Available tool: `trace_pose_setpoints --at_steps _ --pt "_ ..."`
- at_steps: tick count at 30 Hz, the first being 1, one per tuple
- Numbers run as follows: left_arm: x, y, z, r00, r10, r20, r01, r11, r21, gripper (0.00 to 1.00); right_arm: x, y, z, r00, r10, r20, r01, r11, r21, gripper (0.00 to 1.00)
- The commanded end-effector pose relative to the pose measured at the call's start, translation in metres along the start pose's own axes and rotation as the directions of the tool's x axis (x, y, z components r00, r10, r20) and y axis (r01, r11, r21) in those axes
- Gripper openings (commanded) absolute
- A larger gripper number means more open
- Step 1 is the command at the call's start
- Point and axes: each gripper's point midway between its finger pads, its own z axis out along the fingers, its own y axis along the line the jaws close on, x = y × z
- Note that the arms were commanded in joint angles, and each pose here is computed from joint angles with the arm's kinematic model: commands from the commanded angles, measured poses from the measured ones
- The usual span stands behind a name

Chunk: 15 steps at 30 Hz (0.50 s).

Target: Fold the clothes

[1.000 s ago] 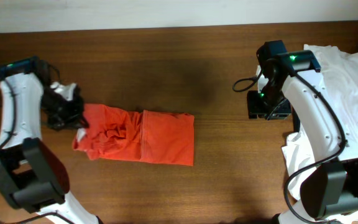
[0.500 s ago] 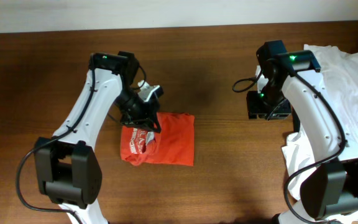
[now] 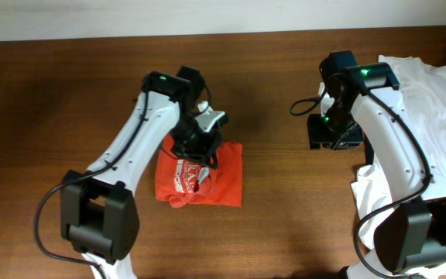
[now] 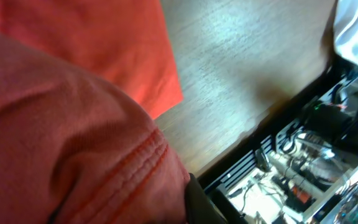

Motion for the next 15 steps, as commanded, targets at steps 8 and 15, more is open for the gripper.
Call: trace_pose_setpoints --at_steps 8,15 --pt "-0.017 -0.010 0.021 0.997 0.074 -0.025 -0.075 0.997 -0.033 0.62 0.000 -0.005 -0.002 1.000 0.007 0.003 -0.007 1.000 0.016 0.54" --pt "-0.062 0.067 -0.073 0.964 -0.003 0.265 0.054 0.981 -0.185 0.65 0.005 0.035 -0.006 0.987 -0.162 0.006 0.160 0.963 -0.216 0.58"
